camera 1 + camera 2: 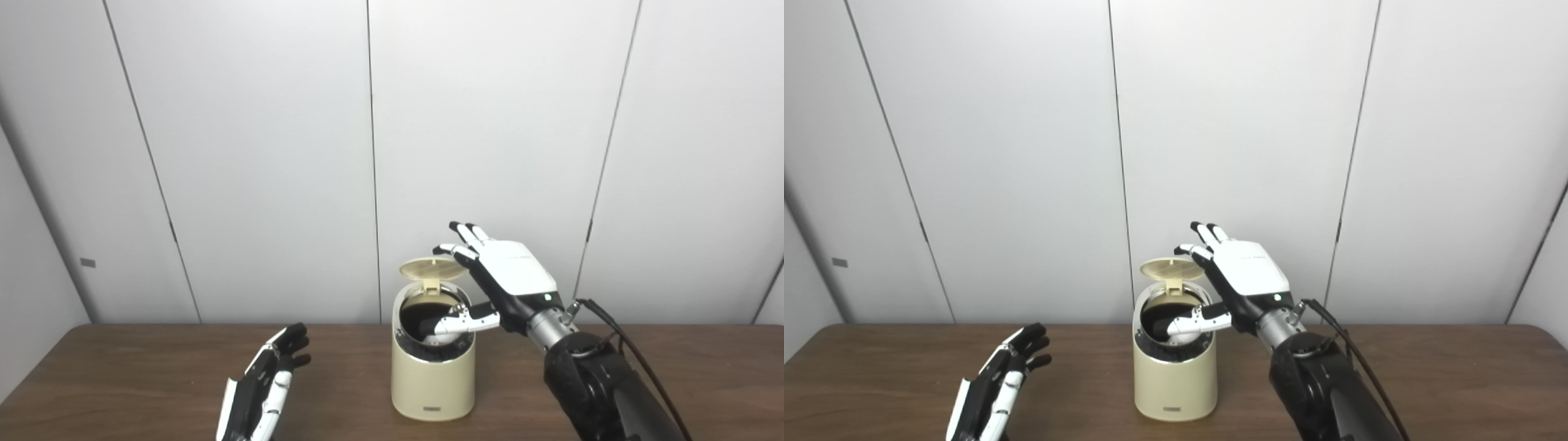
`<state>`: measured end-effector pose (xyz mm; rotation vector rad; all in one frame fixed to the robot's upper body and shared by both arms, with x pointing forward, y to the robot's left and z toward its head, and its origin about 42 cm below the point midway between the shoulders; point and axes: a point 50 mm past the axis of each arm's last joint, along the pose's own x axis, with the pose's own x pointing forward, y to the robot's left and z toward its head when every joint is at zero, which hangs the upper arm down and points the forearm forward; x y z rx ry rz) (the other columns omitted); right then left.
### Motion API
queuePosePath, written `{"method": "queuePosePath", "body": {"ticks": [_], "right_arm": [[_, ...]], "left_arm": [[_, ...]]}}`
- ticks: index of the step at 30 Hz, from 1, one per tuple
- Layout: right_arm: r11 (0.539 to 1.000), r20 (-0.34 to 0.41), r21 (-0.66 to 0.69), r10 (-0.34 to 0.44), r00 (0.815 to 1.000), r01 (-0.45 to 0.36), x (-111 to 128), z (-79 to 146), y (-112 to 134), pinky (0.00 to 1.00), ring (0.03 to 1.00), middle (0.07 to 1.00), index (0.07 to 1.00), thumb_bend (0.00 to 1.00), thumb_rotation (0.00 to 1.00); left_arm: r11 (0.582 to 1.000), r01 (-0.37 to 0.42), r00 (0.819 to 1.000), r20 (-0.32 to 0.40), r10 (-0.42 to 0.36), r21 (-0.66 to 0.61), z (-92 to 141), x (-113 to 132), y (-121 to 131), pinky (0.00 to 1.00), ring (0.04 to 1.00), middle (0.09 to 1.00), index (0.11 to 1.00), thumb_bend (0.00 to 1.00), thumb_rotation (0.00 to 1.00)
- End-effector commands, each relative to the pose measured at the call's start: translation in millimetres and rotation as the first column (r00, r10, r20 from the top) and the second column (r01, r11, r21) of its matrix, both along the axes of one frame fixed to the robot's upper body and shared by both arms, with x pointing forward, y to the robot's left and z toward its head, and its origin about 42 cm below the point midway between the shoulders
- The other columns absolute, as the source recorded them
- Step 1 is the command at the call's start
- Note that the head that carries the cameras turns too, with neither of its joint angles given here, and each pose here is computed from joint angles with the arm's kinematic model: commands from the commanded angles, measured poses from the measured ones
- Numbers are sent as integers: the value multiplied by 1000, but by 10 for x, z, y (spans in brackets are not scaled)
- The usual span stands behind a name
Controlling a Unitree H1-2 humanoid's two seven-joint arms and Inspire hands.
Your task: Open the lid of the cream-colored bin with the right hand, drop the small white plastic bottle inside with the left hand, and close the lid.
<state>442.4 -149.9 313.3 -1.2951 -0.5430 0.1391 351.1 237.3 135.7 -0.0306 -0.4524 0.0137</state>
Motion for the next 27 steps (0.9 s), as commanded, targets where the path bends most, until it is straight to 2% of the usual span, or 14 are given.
{"method": "queuePosePath", "body": {"ticks": [1,5,16,23,27], "right_arm": [[999,95,30,8,995,-11,8,272,49,915,1000,1000,801,969,792],[999,107,40,13,994,-17,-23,241,63,899,1000,999,753,960,761],[994,145,95,41,989,-56,-221,176,37,867,1000,977,694,953,775],[991,138,122,42,989,-59,-369,129,24,866,996,970,677,947,764],[990,120,130,40,992,-56,-424,78,18,900,1000,970,668,949,780]], "left_arm": [[1000,9,998,68,-8,-2,155,62,-16,780,845,854,822,441,669],[1000,5,997,73,-5,2,170,62,6,780,841,851,823,448,660],[1000,-4,996,85,2,23,212,61,20,770,840,853,820,459,658],[1000,-7,996,91,5,15,225,52,0,759,829,846,818,477,660],[1000,-3,995,98,2,10,237,39,5,757,829,845,819,462,653]]}}
